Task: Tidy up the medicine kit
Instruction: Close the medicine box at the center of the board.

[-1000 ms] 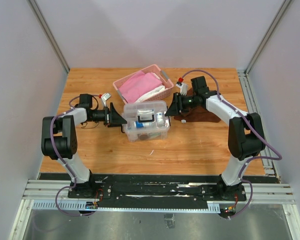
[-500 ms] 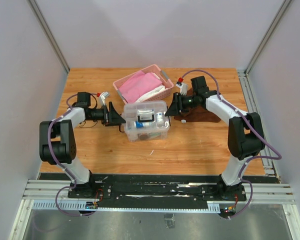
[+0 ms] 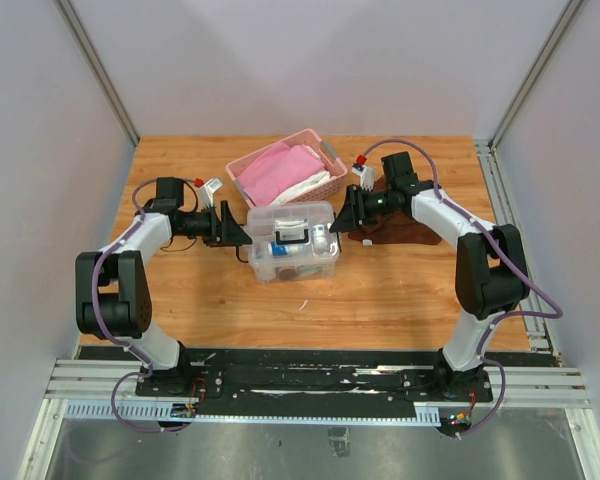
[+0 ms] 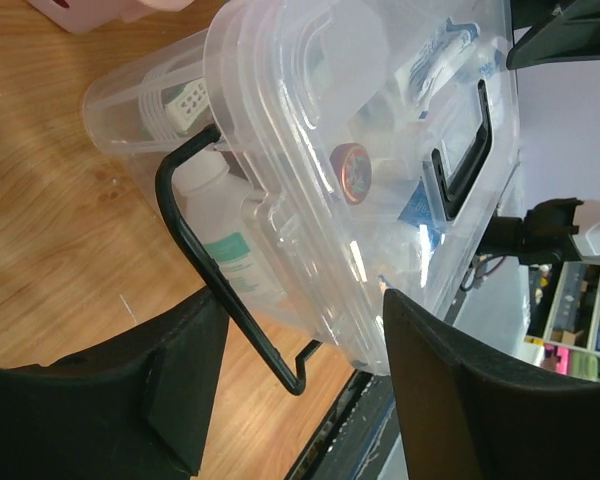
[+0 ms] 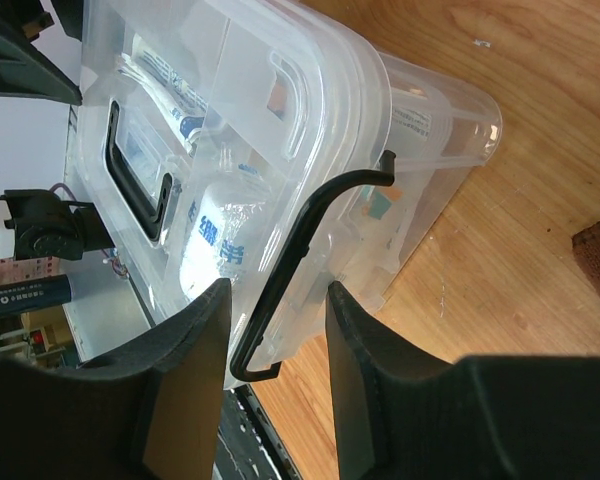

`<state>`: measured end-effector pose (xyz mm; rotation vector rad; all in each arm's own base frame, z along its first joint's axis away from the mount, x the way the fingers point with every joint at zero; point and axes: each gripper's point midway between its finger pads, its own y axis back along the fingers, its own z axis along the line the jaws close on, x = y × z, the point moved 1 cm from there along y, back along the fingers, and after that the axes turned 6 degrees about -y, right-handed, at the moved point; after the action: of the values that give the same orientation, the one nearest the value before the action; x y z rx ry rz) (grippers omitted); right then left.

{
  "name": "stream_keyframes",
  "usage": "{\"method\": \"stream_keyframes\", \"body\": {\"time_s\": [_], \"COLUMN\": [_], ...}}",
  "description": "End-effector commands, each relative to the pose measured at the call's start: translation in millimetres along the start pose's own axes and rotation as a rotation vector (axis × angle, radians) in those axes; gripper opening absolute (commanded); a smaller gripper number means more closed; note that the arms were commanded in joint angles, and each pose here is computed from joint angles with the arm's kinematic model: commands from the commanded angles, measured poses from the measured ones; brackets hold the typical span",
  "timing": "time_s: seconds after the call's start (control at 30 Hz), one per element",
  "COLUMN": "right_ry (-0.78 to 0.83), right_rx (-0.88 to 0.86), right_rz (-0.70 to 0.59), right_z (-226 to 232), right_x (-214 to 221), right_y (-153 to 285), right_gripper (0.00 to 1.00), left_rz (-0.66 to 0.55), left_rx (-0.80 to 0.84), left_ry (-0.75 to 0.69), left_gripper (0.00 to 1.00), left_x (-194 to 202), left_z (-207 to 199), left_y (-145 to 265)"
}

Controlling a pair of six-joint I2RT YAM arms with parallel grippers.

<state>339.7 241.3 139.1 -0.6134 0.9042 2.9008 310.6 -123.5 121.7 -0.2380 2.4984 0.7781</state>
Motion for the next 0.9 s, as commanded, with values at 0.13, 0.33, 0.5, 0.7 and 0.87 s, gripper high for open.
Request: {"method": "stream_keyframes", "body": {"time_s": [0.13, 0.33, 0.5, 0.7, 0.87], "right_ry": [-0.005, -0.006, -0.008, -0.009, -0.010], "right_rx": [0.051, 0.048, 0.047, 0.046, 0.048], "right_rz": [0.087, 0.089, 0.093, 0.094, 0.095], "right_z": [-20, -20, -21, -21, -22], "right_x": [22, 22, 23, 23, 23], "right_y": [-17, -18, -18, -18, -19], "right_gripper": [0.27, 0.26, 0.25, 0.25, 0.24], "left_rz": [0.027, 0.045, 0.048, 0.058, 0.068], "left_rx": [-0.208, -0.296, -0.344, -0.363, -0.382], "left_ry": [-0.117, -0.154, -0.199, -0.213, -0.227], "left_gripper": [0.30, 0.27, 0.21, 0.15, 0.11], "left_x": [-4, -6, -10, -10, -10], "left_z": [19, 23, 20, 19, 20], "left_y": [0, 3, 5, 5, 3]}}
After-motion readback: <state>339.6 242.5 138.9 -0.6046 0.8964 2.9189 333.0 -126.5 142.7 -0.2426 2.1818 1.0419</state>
